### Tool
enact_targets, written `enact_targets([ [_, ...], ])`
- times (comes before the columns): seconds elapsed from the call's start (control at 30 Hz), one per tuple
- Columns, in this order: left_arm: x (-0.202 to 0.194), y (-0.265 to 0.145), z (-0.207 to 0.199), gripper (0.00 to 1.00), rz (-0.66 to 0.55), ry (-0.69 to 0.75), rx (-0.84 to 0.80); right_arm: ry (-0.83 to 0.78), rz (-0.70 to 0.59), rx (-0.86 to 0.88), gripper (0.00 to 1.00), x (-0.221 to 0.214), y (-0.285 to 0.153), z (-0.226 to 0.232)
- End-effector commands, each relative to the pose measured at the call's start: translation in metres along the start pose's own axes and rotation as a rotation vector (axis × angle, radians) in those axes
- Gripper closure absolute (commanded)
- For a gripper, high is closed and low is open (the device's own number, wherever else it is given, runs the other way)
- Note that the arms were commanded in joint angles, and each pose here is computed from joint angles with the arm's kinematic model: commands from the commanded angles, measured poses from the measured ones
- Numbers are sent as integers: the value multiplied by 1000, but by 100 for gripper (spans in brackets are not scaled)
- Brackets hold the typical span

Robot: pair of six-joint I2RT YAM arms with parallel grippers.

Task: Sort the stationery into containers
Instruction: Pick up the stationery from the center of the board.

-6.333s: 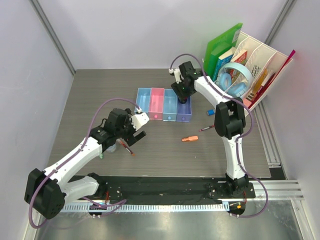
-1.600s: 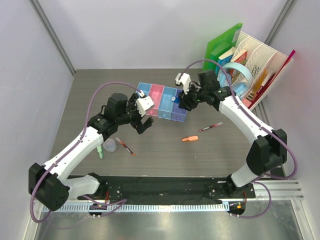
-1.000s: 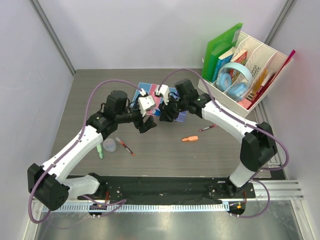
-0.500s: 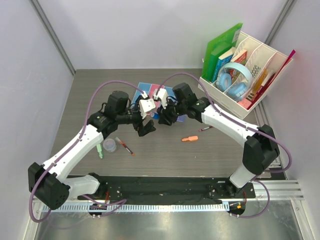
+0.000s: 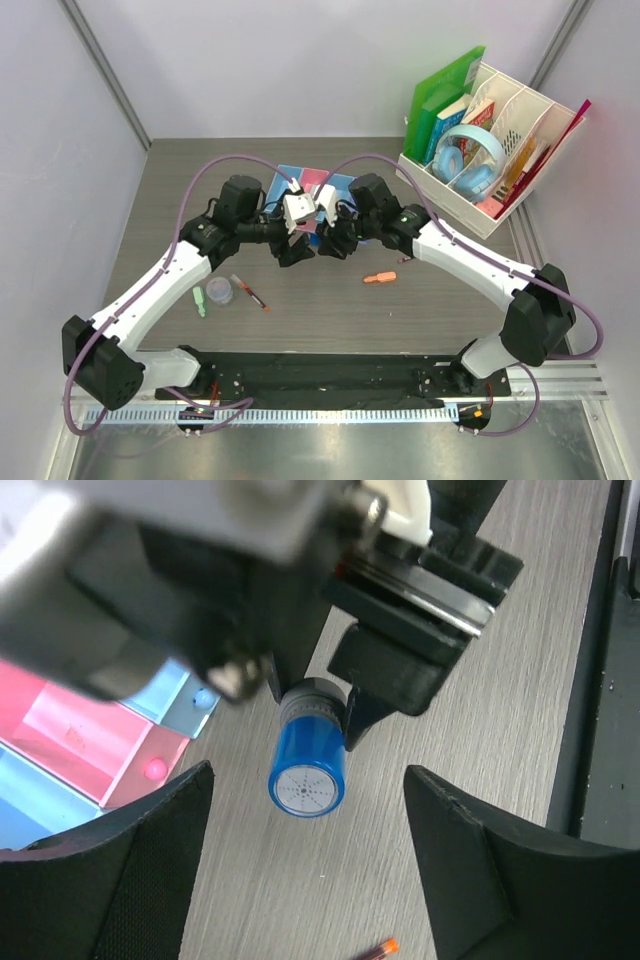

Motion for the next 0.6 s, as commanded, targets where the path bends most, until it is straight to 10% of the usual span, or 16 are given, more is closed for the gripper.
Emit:
enact_targets([
  [0.0,9,1,-1,26,-27,7,-51,-42,-94,-4,67,21,-13,11],
  [0.27,12,3,-3,43,-34,-13,-102,-43,-96,1,67,24,-11,15],
  [0.57,9,5,-6,39,-31,-20,-140,-41,-116,4,68,31,-14,17],
])
Point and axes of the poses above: each gripper's point midway between its finger pads, its own y axis out along the fingers, its own z axis along the line the jaws close on, x = y × z, the point moved 8 cm from there along -y, back along the fingers, and after that the axes turned 12 degrees about y, right-handed, at the moved point
